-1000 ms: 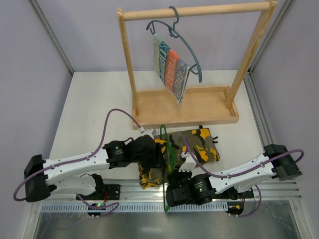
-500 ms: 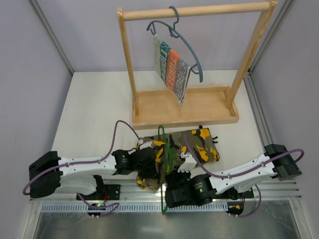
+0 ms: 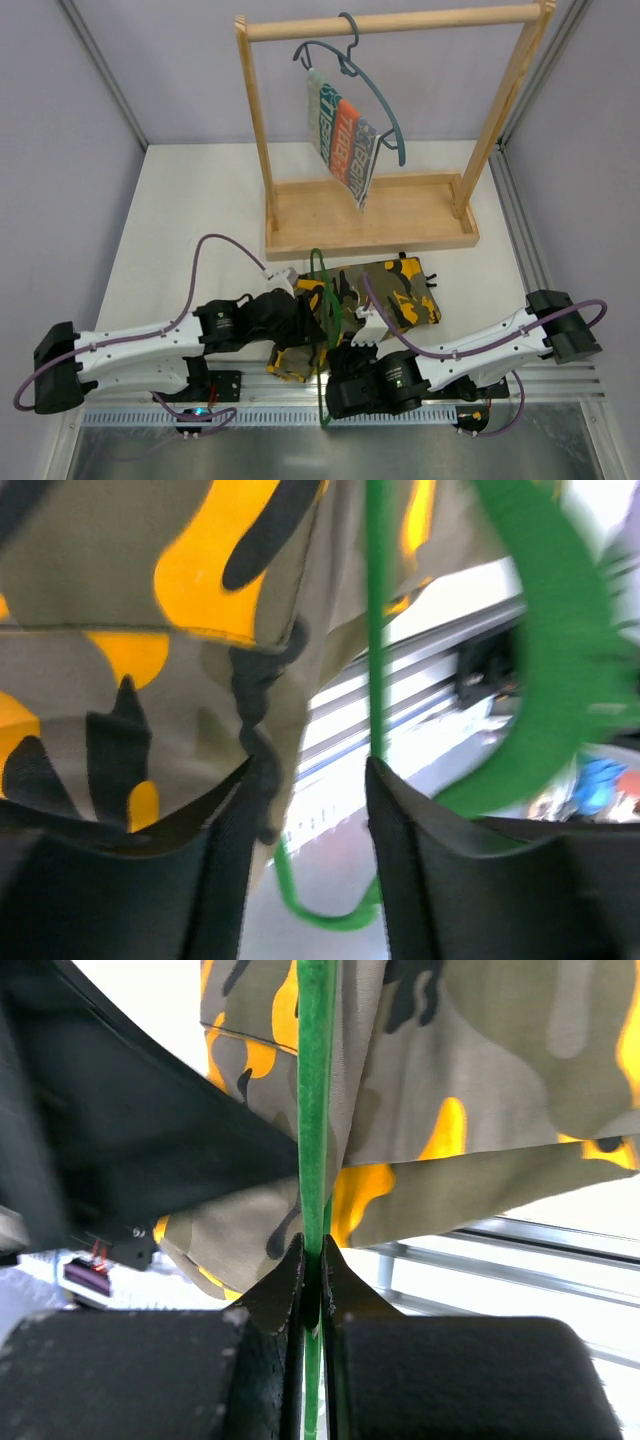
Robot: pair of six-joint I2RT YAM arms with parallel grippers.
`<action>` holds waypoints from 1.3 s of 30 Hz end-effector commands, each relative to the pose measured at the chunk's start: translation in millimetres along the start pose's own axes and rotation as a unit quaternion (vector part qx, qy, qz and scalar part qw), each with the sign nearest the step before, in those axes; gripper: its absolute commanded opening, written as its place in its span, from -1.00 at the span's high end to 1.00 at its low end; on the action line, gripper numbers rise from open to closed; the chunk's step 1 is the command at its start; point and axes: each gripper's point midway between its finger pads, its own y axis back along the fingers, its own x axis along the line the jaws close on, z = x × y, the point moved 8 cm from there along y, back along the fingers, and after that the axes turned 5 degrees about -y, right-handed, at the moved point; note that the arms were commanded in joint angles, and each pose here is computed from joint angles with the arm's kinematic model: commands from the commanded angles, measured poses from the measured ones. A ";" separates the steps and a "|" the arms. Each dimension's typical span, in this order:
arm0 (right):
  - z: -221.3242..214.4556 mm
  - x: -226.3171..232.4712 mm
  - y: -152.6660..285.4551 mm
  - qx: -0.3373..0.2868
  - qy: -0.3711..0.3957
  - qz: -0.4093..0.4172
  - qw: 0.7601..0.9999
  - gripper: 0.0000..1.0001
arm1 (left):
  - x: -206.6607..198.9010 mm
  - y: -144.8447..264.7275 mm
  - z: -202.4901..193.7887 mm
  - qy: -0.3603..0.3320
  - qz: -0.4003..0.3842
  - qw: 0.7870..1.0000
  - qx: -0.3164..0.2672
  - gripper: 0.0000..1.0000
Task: Place the trousers on the hanger
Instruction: Place trousers on hanger
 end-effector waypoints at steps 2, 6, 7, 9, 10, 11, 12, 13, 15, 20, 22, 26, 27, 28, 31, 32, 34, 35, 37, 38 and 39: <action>6.8 35.5 6.9 -0.023 -0.035 0.059 0.997 0.81 | 1.5 21.4 20.5 0.002 -0.041 0.995 -0.088 -0.02; 4.6 38.9 6.3 -0.021 -0.028 0.062 0.997 0.74 | -1.0 28.7 21.1 -0.016 -0.095 0.990 -0.104 -0.11; 4.3 38.0 5.3 -0.022 -0.027 0.059 0.998 0.75 | -3.0 29.9 19.9 -0.022 -0.106 0.989 -0.099 -0.14; 3.3 40.5 5.6 -0.022 -0.023 0.059 0.998 0.81 | -5.5 29.9 20.0 -0.032 -0.117 0.988 -0.099 -0.15; 3.1 40.4 5.4 -0.023 -0.017 0.056 0.998 0.81 | -7.2 30.0 19.5 -0.035 -0.123 0.987 -0.096 -0.15; 1.6 40.7 3.6 -0.025 -0.010 0.052 0.998 0.81 | -9.5 28.9 20.1 -0.036 -0.129 0.986 -0.097 -0.15; 2.7 44.7 4.9 -0.026 -0.008 0.052 0.998 0.81 | -10.9 28.5 20.3 -0.043 -0.134 0.985 -0.097 -0.15; 2.4 45.0 5.3 -0.026 -0.003 0.050 0.998 0.81 | -12.4 27.8 20.0 -0.045 -0.140 0.985 -0.095 -0.15; 0.9 47.9 4.9 -0.026 0.000 0.049 0.998 0.81 | -16.3 26.6 20.7 -0.048 -0.155 0.982 -0.098 -0.15; 0.3 47.2 3.9 -0.028 0.001 0.047 0.999 0.82 | -11.8 19.1 16.7 -0.049 -0.151 0.983 -0.088 -0.17; 0.3 47.2 3.8 -0.029 0.001 0.046 0.999 0.84 | -13.4 15.2 15.2 -0.050 -0.159 0.982 -0.085 -0.17; 0.3 48.3 2.9 -0.031 0.001 0.046 0.998 0.85 | -15.9 11.4 15.2 -0.056 -0.173 0.979 -0.086 -0.18; 0.3 47.9 2.8 -0.032 0.003 0.045 0.998 0.87 | -16.9 11.7 15.4 -0.059 -0.177 0.979 -0.088 -0.19; 0.6 47.9 2.5 -0.032 0.002 0.045 0.998 0.88 | -17.2 12.7 16.2 -0.061 -0.179 0.978 -0.091 -0.19; 0.3 46.1 2.2 -0.032 0.001 0.044 0.998 0.92 | -18.7 14.7 17.2 -0.069 -0.186 0.975 -0.097 -0.20; 1.1 45.9 2.7 -0.033 0.000 0.044 0.998 0.92 | -21.3 15.9 18.6 -0.069 -0.194 0.973 -0.102 -0.20; 1.6 43.4 1.8 -0.035 -0.004 0.042 0.999 0.93 | -20.3 15.5 17.8 -0.071 -0.194 0.973 -0.101 -0.20; 2.8 41.6 0.9 -0.037 -0.004 0.040 0.998 0.92 | -19.2 15.0 17.1 -0.072 -0.194 0.973 -0.100 -0.19; 3.0 39.8 1.2 -0.037 -0.009 0.040 0.998 0.93 | -16.3 14.0 15.4 -0.074 -0.195 0.973 -0.099 -0.19; 2.6 36.0 -0.8 -0.039 -0.009 0.036 0.999 0.92 | -15.9 15.3 15.3 -0.074 -0.199 0.972 -0.102 -0.19; 2.8 35.1 -0.1 -0.038 -0.013 0.038 0.998 0.93 | -15.6 15.7 15.1 -0.072 -0.203 0.971 -0.104 -0.19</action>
